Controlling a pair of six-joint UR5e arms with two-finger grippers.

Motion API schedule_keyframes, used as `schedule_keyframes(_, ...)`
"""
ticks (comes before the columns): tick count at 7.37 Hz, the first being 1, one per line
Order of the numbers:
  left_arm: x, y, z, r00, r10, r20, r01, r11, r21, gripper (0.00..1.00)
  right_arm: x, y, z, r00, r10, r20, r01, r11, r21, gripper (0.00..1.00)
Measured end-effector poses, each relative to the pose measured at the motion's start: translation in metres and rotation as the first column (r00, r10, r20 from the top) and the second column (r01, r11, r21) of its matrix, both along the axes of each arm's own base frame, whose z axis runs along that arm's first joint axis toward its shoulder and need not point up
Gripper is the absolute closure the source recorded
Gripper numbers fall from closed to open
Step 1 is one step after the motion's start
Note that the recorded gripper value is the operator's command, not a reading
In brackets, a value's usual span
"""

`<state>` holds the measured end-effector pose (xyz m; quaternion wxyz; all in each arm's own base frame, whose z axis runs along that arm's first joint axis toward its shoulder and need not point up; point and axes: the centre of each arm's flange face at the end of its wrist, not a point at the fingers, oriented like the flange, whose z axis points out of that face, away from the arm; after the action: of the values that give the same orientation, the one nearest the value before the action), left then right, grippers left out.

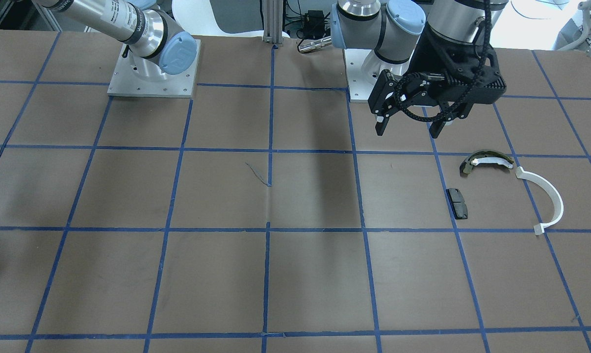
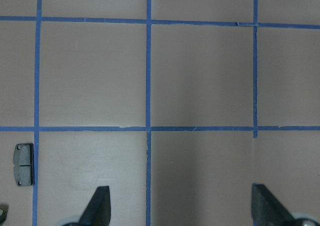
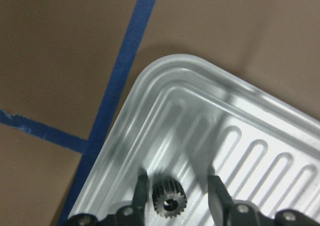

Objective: Place bearing gear from tray to pile

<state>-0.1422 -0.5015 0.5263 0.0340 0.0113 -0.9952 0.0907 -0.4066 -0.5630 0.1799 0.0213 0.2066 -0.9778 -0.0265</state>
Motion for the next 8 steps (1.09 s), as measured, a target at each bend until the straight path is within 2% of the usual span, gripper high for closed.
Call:
schedule_keyframes(1,0.0,0.0,0.0,1.0,0.0,0.0,0.0,1.0,0.0,0.0,0.0,0.0,0.001,1.0,0.0,0.0,0.0,1.0,0.001,1.0)
schedule_keyframes(3,0.0,0.0,0.0,1.0,0.001,-0.001,-0.001,1.0,0.0,0.0,-0.003,0.002,0.004,1.0,0.003,-0.021,-0.003,1.0,0.024,1.0)
schedule_keyframes(5,0.001,0.0,0.0,1.0,0.001,-0.001,-0.001,1.0,0.0,0.0,0.008,0.002,0.038,0.999,0.012,-0.039,-0.01,0.999,0.034,1.0)
schedule_keyframes(6,0.001,0.0,0.0,1.0,0.002,-0.001,-0.002,1.0,-0.001,0.0,0.035,-0.003,0.072,0.999,0.005,-0.037,-0.003,0.999,0.033,1.0)
schedule_keyframes(8,0.001,0.0,0.001,1.0,0.002,-0.001,-0.002,1.0,-0.002,0.0,0.139,-0.03,0.132,0.997,-0.065,-0.032,0.066,0.998,0.024,1.0)
